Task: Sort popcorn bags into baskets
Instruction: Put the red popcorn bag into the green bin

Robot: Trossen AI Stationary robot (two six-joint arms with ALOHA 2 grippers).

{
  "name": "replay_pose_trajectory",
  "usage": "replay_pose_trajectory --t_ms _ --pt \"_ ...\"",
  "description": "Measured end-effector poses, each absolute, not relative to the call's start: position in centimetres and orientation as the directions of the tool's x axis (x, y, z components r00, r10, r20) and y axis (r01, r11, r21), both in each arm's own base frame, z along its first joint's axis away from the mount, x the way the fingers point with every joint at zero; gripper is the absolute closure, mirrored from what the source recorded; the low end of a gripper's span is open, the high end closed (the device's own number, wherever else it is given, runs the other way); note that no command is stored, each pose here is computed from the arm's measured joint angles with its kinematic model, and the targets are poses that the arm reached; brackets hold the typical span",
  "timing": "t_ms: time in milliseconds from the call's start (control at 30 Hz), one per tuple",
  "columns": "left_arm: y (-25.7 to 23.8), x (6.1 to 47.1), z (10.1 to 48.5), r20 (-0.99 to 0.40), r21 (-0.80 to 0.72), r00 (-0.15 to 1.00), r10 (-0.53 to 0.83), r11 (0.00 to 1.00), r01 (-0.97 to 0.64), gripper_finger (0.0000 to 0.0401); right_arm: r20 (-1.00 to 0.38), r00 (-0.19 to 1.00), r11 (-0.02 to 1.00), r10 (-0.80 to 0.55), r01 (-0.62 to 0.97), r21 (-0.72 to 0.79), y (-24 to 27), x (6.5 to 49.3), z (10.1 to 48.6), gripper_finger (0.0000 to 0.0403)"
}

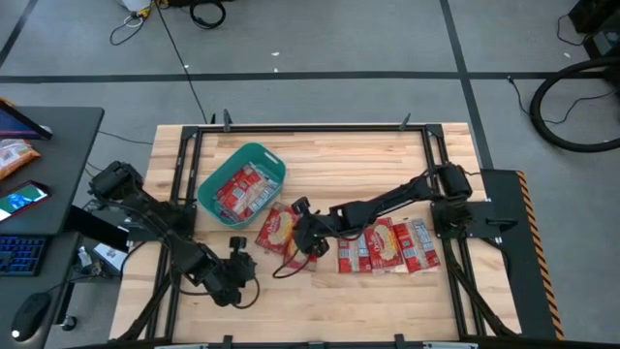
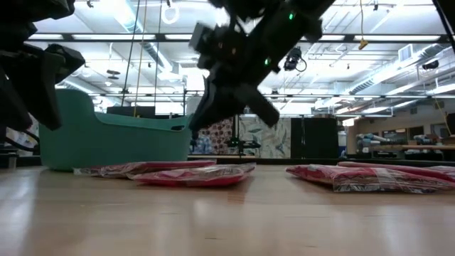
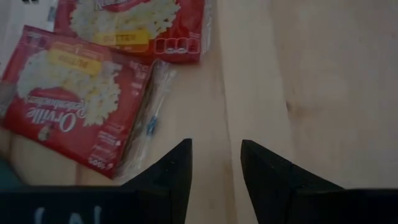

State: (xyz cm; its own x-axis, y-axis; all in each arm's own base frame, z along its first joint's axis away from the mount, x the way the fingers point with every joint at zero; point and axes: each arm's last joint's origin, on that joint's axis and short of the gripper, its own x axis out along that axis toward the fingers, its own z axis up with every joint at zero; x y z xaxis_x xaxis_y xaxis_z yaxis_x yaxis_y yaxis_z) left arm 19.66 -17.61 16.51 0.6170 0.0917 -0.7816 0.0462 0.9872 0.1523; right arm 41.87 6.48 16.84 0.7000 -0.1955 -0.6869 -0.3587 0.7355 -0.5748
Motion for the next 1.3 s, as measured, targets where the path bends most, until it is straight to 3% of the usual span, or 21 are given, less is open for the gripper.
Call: replay_pose_trajectory --t_ms 300,500,967,1100,1300 --pt "-17.5 19.6 16.6 -0.77 0.184 0.626 0.125 0.983 0.029 0.0259 -0.661 0.744 0.781 -0.098 -0.354 -0.514 8.1 41.9 17.5 0.0382" --pt "-16.8 20.0 16.5 -0.701 0.278 0.669 0.248 0.958 -0.064 0.0259 -0.632 0.774 0.766 -0.036 -0.384 -0.515 10.4 43.0 14.4 0.0325" --pt "-16.6 20.3 16.5 -0.721 0.261 0.652 0.234 0.964 -0.057 0.0259 -0.598 0.801 0.791 -0.006 -0.362 -0.493 10.3 43.5 14.0 0.0171" --pt "-16.4 20.4 16.5 -0.721 0.263 0.65 0.24 0.963 -0.063 0.0259 -0.55 0.835 0.82 0.028 -0.333 -0.465 9.7 44.2 13.9 0.0157" --pt "-16.3 20.4 16.4 -0.727 0.264 0.644 0.24 0.963 -0.06 0.0259 -0.594 0.804 0.806 0.019 -0.364 -0.466 9.6 44.3 11.7 0.0159"
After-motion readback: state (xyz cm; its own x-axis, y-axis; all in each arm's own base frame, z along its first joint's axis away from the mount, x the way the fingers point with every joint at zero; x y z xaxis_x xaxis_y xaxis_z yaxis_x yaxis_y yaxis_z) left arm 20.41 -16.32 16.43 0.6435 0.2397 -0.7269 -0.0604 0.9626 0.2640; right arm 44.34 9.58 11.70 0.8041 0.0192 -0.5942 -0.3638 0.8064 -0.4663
